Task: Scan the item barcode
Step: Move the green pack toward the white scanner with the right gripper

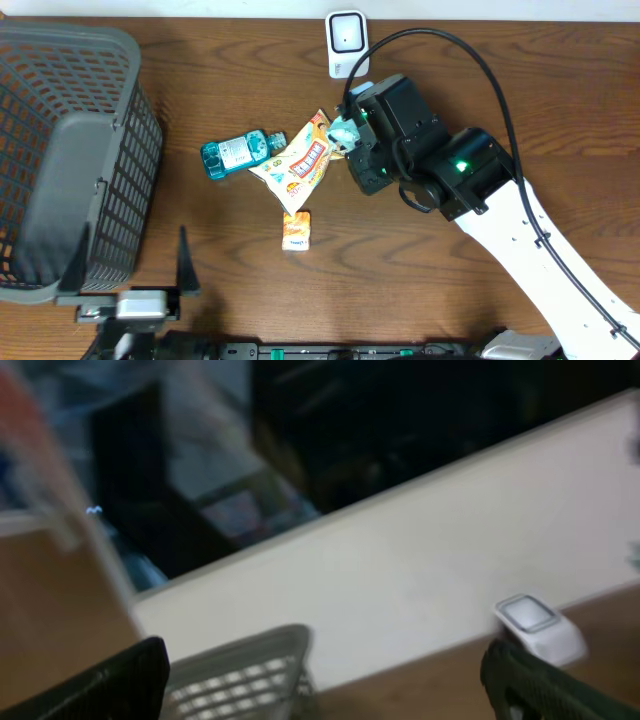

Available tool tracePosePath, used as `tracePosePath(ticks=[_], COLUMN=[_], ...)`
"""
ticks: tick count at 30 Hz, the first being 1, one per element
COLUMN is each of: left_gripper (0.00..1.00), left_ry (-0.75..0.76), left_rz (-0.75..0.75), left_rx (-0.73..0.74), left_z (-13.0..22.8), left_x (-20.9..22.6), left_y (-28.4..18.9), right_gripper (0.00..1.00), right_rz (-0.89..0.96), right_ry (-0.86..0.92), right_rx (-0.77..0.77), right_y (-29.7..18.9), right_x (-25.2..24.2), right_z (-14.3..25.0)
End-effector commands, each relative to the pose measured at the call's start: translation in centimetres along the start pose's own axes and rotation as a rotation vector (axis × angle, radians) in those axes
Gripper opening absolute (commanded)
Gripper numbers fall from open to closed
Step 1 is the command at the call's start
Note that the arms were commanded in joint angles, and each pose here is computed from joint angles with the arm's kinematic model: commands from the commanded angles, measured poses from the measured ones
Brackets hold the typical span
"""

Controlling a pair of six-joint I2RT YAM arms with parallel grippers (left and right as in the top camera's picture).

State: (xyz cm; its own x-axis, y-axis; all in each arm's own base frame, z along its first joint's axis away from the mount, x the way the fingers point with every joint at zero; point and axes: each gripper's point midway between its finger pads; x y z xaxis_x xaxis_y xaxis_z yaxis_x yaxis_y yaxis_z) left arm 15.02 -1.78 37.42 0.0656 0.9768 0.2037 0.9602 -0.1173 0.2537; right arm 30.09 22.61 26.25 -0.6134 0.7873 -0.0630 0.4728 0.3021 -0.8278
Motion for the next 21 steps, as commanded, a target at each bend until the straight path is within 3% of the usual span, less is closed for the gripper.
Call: tracePosePath(ticks=[1, 2, 3, 6, 15, 21], left_gripper=[0.99, 0.99, 0.99, 0.99, 0.99, 0.99], left_ry=[0.016, 0.014, 0.014, 0.009, 0.003, 0.000], left_rz=[0.137, 0.152, 0.166, 0.185, 0.215, 0.233], left_rx=[0.033, 0.055, 0.074, 0.130, 0.262, 0.344], left_z=[1.8, 2.8, 3.6, 6.0, 11.1, 13.0], left_x=[-2.7, -3.0, -3.4, -4.0, -5.2, -5.6], left_y=[0.4, 0.6, 0.8, 1.2, 1.5, 0.8], right_gripper=[0.02, 0.08, 0.01, 0.02, 0.02, 0.01], right_rz=[0.010, 0.002, 0.004, 0.003, -0.320, -0.423], right_ry=[0.109, 0.107, 0.102, 0.197, 0.371, 0.448], right_rx=[0.010, 0.023, 0.038, 0.046, -0.033, -0.081], right_y=[-0.1, -0.1, -0.1, 0.0, 0.7, 3.9], right_x=[-0.3, -0.1, 0.0, -0.3, 1.4, 0.1], right_z=[0.2, 0.5, 0.9, 1.0, -1.8, -1.4])
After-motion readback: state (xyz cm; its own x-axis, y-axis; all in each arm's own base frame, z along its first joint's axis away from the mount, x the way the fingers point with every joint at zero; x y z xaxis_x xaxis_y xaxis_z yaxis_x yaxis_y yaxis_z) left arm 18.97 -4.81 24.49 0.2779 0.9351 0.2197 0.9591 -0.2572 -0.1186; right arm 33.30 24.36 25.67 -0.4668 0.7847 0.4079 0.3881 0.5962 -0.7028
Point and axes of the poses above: each gripper's point midway between its finger pads, its own y axis out along the fingers, its own x axis along the line the jaws close on, z = x × y, and after that the axes turned 11 degrees about -y, right-handed
